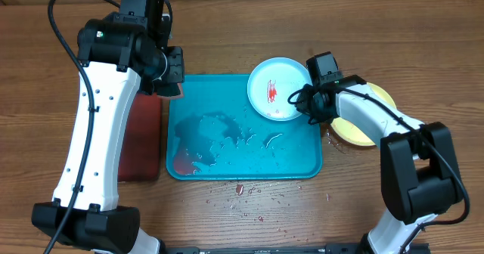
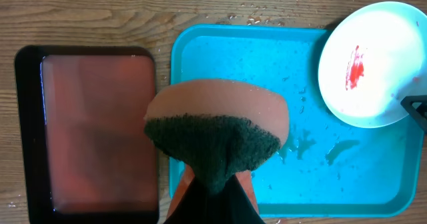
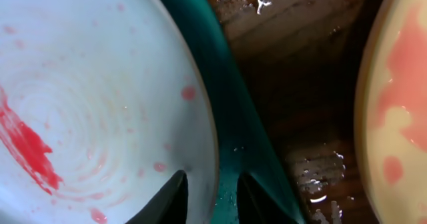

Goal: Clean dirty plates on tray and stack at the side
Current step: 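Grasp the light-blue plate rim with right gripper and pull it center, then scrub the light-blue plate with the sponge in left gripper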

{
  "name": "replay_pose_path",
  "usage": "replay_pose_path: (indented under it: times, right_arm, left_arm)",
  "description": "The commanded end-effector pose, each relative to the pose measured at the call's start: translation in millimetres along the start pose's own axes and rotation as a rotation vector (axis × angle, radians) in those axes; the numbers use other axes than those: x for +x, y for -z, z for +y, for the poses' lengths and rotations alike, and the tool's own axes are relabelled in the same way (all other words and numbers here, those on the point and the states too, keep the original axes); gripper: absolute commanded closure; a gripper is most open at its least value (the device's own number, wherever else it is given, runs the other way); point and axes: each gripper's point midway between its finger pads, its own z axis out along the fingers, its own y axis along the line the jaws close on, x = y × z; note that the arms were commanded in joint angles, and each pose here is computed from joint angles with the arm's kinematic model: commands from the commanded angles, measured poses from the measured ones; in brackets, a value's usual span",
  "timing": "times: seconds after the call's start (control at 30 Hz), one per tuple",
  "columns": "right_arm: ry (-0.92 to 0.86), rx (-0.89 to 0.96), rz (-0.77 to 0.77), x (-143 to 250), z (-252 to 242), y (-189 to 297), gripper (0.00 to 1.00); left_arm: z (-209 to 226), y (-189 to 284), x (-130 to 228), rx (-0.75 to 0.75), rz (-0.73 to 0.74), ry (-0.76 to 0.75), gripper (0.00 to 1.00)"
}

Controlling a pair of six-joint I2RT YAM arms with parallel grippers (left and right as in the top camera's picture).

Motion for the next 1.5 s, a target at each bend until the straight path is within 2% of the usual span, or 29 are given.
replay_pose_path:
  times: [0.0,0.33,0.5,0.53,0.73,0.8,0.9,1.03,1.17,1.23,1.27,1.3,1.47]
  right_arm:
    - [0.018,-0.006,0.032,12.0,5.9,-3.7,0.77]
    - [0.182,0.062,0.221,89.5,15.3,2.1,0.91]
    - [0.248,0.049,0.304,123.8,27.0,8.5,0.93]
    - [0.266,0.048,0.307,125.3,29.3,10.4,0.89]
    - [0.511,-0.022,0.268,105.7,46.1,21.1,0.48]
    - [0.577,-0.041,0.223,93.1,49.6,19.2,0.43]
    - [0.645,-0.05,0.141,70.5,53.3,12.9,0.43]
    - [0.724,-0.084,0.088,55.3,61.3,-0.8,0.46]
    - [0.74,-0.086,0.098,57.0,61.9,-16.2,0.54]
    - [0.738,-0.087,0.12,61.0,60.0,-21.6,0.62]
    - [0.738,-0.086,0.122,61.5,59.5,-21.7,0.72]
    - [0.733,-0.085,0.123,61.5,59.4,-21.7,0.77]
    - [0.611,-0.073,0.133,62.7,58.1,-21.5,0.96]
  left_arm:
    - [-4.0,-2.3,0.0,0.009,0.005,0.003,0.96]
    - [-3.5,-2.3,-0.2,0.006,0.004,0.003,0.96]
    - [-3.5,-2.3,-0.3,0.006,0.003,0.003,0.96]
    - [-3.5,-2.3,-0.3,0.006,0.003,0.003,0.96]
    - [-3.5,-2.3,-0.3,0.006,0.003,0.003,0.96]
    - [-3.6,-2.3,-0.5,0.007,0.002,0.003,0.96]
    - [-4.0,-2.3,-1.7,0.008,-0.002,0.003,0.96]
    - [-4.1,-2.3,-2.6,0.009,-0.006,0.003,0.96]
    - [-4.1,-2.3,-2.6,0.009,-0.006,0.003,0.96]
    - [-4.1,-2.3,-2.7,0.009,-0.007,0.003,0.96]
    - [-4.1,-2.3,-2.7,0.009,-0.007,0.003,0.96]
    - [-4.2,-2.3,-2.8,0.009,-0.007,0.003,0.96]
    - [-4.7,-3.0,-3.7,0.011,-0.009,0.004,0.96]
